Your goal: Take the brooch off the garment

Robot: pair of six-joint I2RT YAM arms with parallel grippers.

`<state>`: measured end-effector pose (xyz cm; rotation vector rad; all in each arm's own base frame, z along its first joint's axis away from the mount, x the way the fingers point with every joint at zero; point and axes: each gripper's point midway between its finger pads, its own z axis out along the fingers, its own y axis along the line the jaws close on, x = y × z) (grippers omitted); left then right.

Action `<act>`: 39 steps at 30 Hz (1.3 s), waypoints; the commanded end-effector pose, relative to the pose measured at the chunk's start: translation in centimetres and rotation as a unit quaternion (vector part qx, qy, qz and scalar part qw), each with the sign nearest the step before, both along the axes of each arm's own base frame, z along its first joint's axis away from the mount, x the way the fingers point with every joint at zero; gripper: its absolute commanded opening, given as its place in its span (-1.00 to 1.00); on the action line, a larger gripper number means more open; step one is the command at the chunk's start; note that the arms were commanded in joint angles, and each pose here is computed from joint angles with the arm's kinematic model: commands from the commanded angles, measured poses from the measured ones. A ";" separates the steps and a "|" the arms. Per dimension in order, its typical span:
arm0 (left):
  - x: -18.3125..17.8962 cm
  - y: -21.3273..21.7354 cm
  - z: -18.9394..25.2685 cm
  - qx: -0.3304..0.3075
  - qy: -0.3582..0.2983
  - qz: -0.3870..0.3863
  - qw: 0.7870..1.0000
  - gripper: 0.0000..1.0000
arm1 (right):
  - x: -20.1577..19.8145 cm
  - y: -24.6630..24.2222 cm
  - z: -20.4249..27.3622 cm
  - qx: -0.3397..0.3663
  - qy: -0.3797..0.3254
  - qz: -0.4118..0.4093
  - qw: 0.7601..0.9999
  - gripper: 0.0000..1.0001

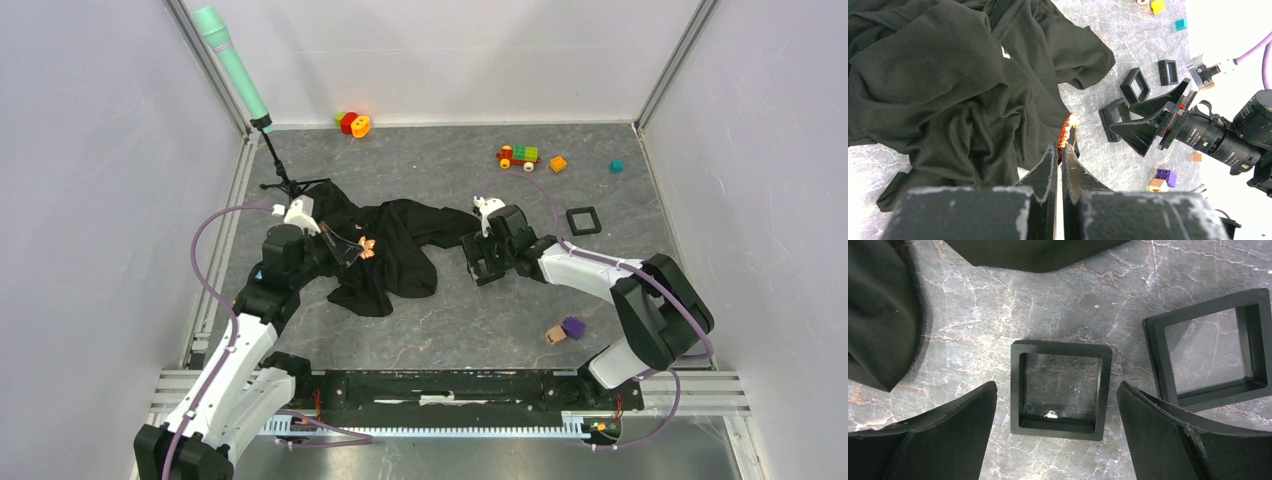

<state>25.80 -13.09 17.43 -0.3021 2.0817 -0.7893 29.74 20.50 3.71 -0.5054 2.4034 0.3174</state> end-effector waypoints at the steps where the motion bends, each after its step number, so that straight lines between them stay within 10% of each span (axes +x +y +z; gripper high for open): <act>1: 0.4 -0.4 2.1 0.010 -0.033 -0.020 0.999 -0.95 | 1.4 -0.1 0.7 -0.020 -0.016 -0.008 1.000 0.91; 27: 0.2 -0.9 1.8 0.006 -0.029 -0.038 0.999 -0.95 | 0.8 1.6 0.8 -0.015 -0.012 0.015 1.000 0.43; 39: -0.4 -5.3 1.5 -0.025 -0.019 -0.101 0.994 -0.95 | -3.6 7.4 6.6 0.217 0.049 0.106 0.969 0.39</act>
